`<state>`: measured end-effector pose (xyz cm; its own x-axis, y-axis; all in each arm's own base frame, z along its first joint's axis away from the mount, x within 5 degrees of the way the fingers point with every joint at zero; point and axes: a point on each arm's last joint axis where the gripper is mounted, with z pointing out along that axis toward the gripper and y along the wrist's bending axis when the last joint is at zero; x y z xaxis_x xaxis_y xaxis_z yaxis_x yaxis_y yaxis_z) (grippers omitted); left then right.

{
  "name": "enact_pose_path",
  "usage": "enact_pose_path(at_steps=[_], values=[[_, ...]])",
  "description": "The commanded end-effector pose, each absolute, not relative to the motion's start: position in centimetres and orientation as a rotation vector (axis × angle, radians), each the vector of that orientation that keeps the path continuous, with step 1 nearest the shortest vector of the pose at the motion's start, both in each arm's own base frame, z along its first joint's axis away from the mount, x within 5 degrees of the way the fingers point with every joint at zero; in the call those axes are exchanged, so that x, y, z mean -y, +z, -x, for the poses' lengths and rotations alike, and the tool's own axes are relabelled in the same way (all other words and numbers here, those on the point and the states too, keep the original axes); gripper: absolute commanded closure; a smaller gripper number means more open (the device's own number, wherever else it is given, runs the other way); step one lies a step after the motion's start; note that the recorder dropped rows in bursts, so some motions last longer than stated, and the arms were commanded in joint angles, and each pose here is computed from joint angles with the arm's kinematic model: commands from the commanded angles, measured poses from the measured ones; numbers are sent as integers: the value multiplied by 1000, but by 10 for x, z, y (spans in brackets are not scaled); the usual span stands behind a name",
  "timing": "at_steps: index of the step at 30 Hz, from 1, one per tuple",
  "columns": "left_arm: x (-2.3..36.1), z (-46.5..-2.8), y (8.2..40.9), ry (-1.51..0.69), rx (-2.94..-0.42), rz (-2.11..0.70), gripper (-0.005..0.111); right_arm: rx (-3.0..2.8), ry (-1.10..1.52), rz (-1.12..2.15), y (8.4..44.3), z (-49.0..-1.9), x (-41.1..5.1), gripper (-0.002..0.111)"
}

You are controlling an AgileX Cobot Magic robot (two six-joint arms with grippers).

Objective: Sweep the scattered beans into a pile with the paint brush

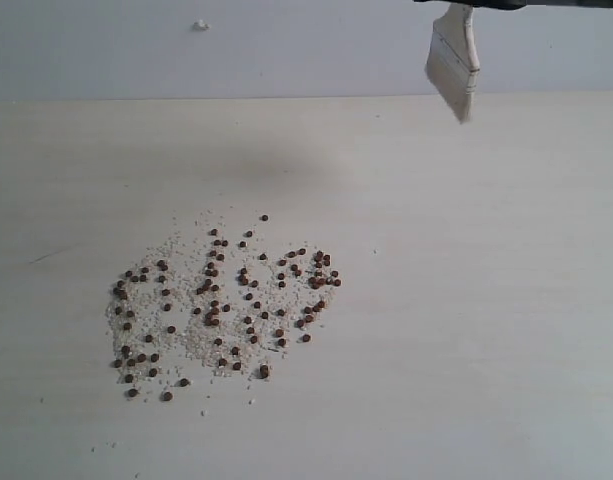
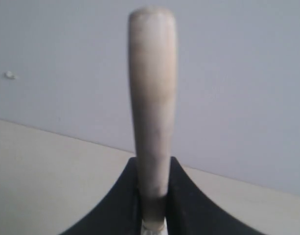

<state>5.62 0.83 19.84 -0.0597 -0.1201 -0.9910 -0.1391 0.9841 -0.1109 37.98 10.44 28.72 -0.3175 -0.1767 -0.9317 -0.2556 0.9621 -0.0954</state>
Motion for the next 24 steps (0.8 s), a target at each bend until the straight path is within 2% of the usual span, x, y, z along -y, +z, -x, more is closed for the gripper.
enact_pose_path(at_steps=[1,10,14,24], values=[[-8,-56,199,16,-1626,201,107,-1803,-38,299,284,-358,-112,108],[-8,-56,199,16,-1626,201,107,-1739,-190,172,239,-275,-127,108],[-8,-56,199,16,-1626,201,107,-1821,-168,184,216,-246,-138,108],[-8,-56,199,16,-1626,201,107,-1949,-81,295,166,-231,-176,108]])
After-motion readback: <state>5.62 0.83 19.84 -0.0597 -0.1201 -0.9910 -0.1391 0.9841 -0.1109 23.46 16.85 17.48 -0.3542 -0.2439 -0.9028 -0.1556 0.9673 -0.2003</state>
